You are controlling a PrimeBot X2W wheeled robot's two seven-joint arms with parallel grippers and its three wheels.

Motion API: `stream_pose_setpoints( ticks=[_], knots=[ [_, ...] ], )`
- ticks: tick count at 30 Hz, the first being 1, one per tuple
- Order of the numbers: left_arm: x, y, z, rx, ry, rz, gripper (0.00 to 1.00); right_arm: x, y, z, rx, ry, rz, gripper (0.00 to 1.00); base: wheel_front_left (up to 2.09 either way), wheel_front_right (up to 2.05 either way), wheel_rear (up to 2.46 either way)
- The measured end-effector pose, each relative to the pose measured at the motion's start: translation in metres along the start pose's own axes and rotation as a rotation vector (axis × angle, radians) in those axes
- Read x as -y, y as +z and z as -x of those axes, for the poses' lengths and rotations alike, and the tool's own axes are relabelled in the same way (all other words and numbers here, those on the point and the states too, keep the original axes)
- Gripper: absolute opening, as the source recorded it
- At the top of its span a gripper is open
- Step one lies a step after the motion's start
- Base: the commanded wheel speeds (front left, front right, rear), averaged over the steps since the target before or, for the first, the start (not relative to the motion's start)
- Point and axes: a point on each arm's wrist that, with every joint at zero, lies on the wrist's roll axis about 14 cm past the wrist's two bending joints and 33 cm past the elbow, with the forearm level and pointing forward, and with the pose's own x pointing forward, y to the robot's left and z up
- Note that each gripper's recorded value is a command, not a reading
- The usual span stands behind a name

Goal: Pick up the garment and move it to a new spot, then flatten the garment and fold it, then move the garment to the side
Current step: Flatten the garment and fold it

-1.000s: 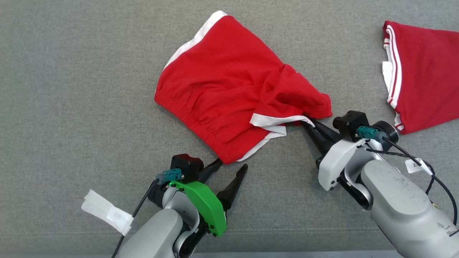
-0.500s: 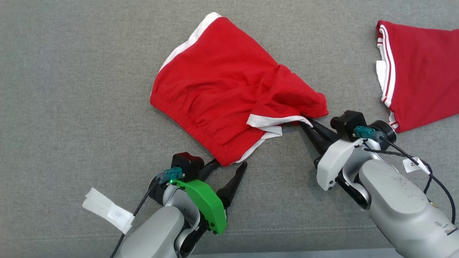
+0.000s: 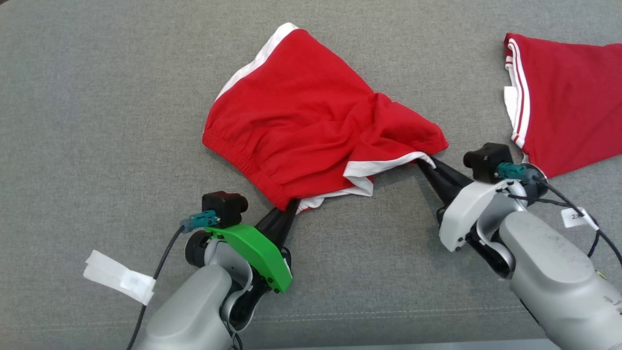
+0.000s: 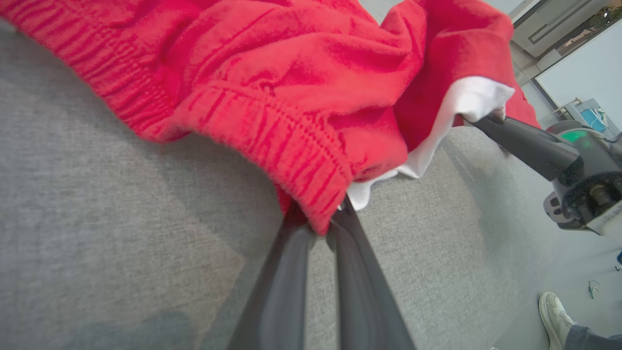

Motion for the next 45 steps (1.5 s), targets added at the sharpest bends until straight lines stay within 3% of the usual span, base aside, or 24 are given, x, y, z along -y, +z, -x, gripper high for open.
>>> stream_pose_setpoints(
  ticks=[3, 9, 12, 17, 18, 22, 27, 30, 33, 38, 42, 45],
  knots=[
    [-0.011, 0.011, 0.004, 0.012, 0.028, 0.021, 0.00, 0.019, 0.005, 0.008, -0.006, -0.037, -0.019, 0.00, 0.00, 0.00, 0.00],
    [-0.056, 0.041, 0.030, 0.009, 0.106, -0.066, 0.00, 0.055, 0.019, 0.027, -0.033, -0.106, -0.006, 0.00, 0.00, 0.00, 0.00],
    [-0.044, 0.048, 0.030, 0.001, 0.065, -0.042, 0.00, 0.038, 0.020, 0.029, -0.050, -0.061, -0.057, 0.00, 0.00, 0.00, 0.00],
    [-0.020, 0.036, 0.034, -0.054, -0.009, 0.031, 0.00, -0.005, -0.011, 0.042, -0.147, 0.035, -0.167, 0.00, 0.00, 0.00, 0.00],
    [-0.011, 0.016, 0.044, -0.121, -0.035, 0.079, 0.00, -0.024, -0.024, 0.052, -0.193, 0.074, -0.234, 0.00, 0.00, 0.00, 0.00],
    [0.010, -0.007, 0.061, -0.215, -0.099, 0.105, 0.00, -0.040, -0.025, 0.067, -0.203, 0.106, -0.364, 0.00, 0.00, 0.00, 0.00],
    [0.041, 0.024, 0.083, -0.199, -0.228, -0.016, 0.00, -0.022, 0.027, 0.091, -0.039, 0.100, -0.474, 0.00, 0.00, 0.00, 0.00],
    [0.058, 0.071, 0.103, -0.110, -0.291, -0.107, 0.00, -0.019, 0.098, 0.117, 0.192, 0.143, -0.478, 0.00, 0.00, 0.00, 0.00],
    [0.072, 0.102, 0.121, -0.066, -0.334, -0.209, 0.00, -0.021, 0.148, 0.147, 0.357, 0.179, -0.437, 0.00, 0.00, 0.00, 0.00],
    [0.118, 0.130, 0.152, -0.041, -0.447, -0.284, 0.00, -0.027, 0.210, 0.207, 0.565, 0.211, -0.330, 0.00, 0.00, 0.00, 0.00],
    [0.159, 0.153, 0.172, -0.023, -0.552, -0.321, 0.00, -0.031, 0.241, 0.249, 0.652, 0.205, -0.225, 0.00, 0.00, 0.00, 0.00],
    [0.162, 0.169, 0.172, -0.029, -0.532, -0.325, 0.00, -0.018, 0.237, 0.255, 0.605, 0.145, -0.238, 0.00, 0.00, 0.00, 0.00]
  ],
)
